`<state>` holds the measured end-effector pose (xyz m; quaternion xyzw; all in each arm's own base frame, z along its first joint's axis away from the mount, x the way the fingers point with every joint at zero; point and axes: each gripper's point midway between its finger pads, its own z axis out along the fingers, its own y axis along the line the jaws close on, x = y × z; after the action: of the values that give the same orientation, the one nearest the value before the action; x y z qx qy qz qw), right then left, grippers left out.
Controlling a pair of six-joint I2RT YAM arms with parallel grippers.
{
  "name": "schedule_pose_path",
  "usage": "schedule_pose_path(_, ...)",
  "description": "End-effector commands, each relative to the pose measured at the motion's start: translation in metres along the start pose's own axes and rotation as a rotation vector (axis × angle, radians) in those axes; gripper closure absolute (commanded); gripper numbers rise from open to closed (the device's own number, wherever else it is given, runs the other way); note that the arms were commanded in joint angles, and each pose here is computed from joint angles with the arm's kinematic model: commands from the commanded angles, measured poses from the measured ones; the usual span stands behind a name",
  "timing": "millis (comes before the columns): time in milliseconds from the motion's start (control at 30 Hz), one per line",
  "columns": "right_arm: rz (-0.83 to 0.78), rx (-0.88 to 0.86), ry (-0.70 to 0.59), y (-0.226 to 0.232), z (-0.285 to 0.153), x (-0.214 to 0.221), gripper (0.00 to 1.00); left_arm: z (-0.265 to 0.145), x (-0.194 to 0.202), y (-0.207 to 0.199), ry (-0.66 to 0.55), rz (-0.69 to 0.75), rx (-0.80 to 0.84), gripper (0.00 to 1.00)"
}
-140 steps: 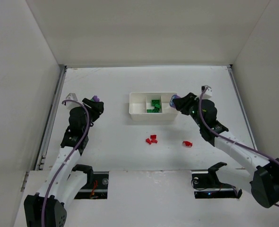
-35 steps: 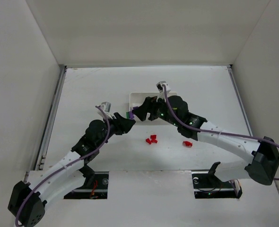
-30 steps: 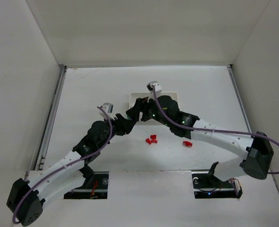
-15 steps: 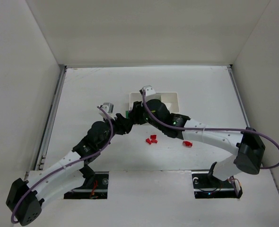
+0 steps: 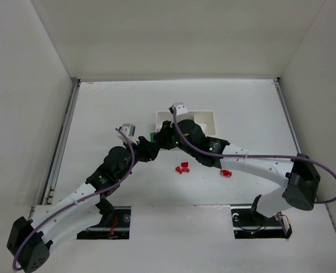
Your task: Sort the legos into containers by color
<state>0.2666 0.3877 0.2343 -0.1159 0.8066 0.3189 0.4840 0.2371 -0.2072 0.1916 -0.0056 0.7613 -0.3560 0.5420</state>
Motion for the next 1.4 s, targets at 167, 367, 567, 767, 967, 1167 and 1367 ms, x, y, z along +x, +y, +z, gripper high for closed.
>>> schedule_pose_path(167,0.072,-0.022,-0.085,-0.022,-0.007,-0.031,0.77,-0.005,-0.030,-0.016,-0.082,-0.046,0.078,0.76)
schedule_pose_path(367,0.097,-0.026,-0.093,-0.036,-0.007,-0.036,0.77,-0.004,-0.029,-0.013,-0.079,-0.046,0.069,0.77)
schedule_pose_path(567,0.115,-0.034,-0.099,-0.046,0.002,-0.040,0.76,-0.003,-0.031,-0.011,-0.085,-0.049,0.063,0.77)
schedule_pose_path(767,0.129,0.027,-0.096,-0.072,0.041,-0.042,0.74,-0.002,-0.034,-0.009,-0.096,-0.068,0.051,0.77)
schedule_pose_path(967,0.144,0.062,-0.085,-0.088,0.073,-0.043,0.73,0.002,-0.033,0.000,-0.114,-0.140,0.023,0.76)
schedule_pose_path(1167,0.156,0.064,-0.102,-0.088,0.078,-0.051,0.43,0.004,-0.041,0.011,-0.161,-0.249,-0.004,0.76)
schedule_pose_path(1367,0.173,0.036,-0.140,-0.084,0.041,-0.058,0.38,0.007,-0.054,0.010,-0.182,-0.388,0.001,0.75)
